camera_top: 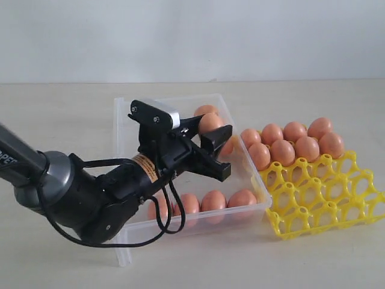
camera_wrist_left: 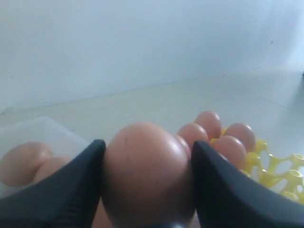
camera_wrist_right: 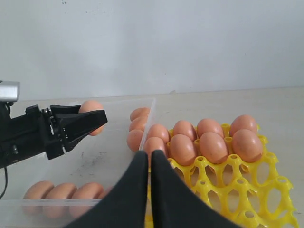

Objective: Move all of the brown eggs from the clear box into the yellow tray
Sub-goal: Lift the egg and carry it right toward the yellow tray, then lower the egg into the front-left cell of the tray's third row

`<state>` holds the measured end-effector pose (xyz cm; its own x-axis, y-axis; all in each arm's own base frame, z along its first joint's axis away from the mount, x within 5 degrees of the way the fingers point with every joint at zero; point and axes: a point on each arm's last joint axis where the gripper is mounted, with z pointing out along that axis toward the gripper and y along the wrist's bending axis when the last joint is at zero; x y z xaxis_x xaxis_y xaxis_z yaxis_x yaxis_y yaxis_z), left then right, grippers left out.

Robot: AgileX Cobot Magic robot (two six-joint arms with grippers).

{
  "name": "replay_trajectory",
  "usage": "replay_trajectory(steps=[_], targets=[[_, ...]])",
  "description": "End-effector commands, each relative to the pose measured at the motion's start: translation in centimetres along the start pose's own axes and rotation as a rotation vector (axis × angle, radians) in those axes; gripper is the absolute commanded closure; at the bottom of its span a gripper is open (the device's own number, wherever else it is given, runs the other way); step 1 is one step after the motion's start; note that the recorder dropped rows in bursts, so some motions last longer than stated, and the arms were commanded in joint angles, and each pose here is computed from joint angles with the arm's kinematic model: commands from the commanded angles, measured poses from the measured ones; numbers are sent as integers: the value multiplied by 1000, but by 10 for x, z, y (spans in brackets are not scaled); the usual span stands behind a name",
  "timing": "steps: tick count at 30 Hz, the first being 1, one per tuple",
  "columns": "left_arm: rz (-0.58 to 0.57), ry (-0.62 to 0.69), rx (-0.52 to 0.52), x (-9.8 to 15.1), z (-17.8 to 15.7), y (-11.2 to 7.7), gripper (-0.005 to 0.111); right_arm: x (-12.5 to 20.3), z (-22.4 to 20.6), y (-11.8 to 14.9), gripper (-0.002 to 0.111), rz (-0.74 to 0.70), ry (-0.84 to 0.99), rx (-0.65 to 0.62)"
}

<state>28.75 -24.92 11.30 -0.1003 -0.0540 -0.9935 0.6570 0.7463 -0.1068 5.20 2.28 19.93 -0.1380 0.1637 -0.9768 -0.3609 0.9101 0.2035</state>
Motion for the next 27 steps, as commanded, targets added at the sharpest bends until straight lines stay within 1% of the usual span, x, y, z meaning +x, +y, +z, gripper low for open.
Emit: replay_trajectory(steps=[1, 3, 5, 6, 7, 8, 9, 11, 12, 13, 14, 15, 16, 18, 19, 20, 21, 22, 23, 25, 26, 27], targets=[[7, -52, 182, -8, 0, -36, 103, -1, 0, 0, 108, -3, -10, -2], [16, -82, 257, -13, 5, -61, 103, -1, 0, 0, 108, -3, -10, -2], [56, -117, 353, -18, 9, -90, 103, -1, 0, 0, 108, -3, -10, -2], [73, -126, 377, -16, 11, -100, 103, -1, 0, 0, 108, -3, -10, -2], [90, -133, 391, -13, 13, -110, 103, -1, 0, 0, 108, -3, -10, -2], [84, -128, 379, -7, 16, -116, 103, -1, 0, 0, 108, -3, -10, -2], [59, -113, 347, 2, 19, -117, 103, -1, 0, 0, 108, -3, -10, -2], [-20, -68, 305, 20, 23, -114, 103, -1, 0, 0, 108, -3, -10, -2], [-49, -46, 301, 30, 26, -113, 103, -1, 0, 0, 108, -3, -10, -2], [-74, -47, 290, 31, 29, -111, 103, -1, 0, 0, 108, -3, -10, -2], [-61, -60, 287, 29, 31, -110, 103, -1, 0, 0, 108, -3, -10, -2], [-14, -86, 284, 24, 36, -108, 103, -1, 0, 0, 108, -3, -10, -2], [-11, -90, 274, 23, 38, -104, 103, -1, 0, 0, 108, -3, -10, -2], [1, -83, 298, 23, 39, -94, 103, -1, 0, 0, 108, -3, -10, -2], [-21, -69, 358, 22, 39, -87, 103, -1, 0, 0, 108, -3, -10, -2], [-36, -60, 388, 21, 39, -85, 103, -1, 0, 0, 108, -3, -10, -2], [-98, -35, 417, 21, 40, -75, 103, -1, 0, 0, 108, -3, -10, -2], [-175, -16, 416, 21, 40, -68, 103, -1, 0, 0, 108, -3, -10, -2], [-202, 1, 406, 21, 41, -63, 103, -1, 0, 0, 108, -3, -10, -2], [-153, -19, 417, 20, 41, -65, 103, -1, 0, 0, 108, -3, -10, -2], [-144, -15, 415, 21, 41, -69, 103, -1, 0, 0, 108, -3, -10, -2], [-161, -10, 401, 21, 42, -69, 103, -1, 0, 0, 108, -3, -10, -2]])
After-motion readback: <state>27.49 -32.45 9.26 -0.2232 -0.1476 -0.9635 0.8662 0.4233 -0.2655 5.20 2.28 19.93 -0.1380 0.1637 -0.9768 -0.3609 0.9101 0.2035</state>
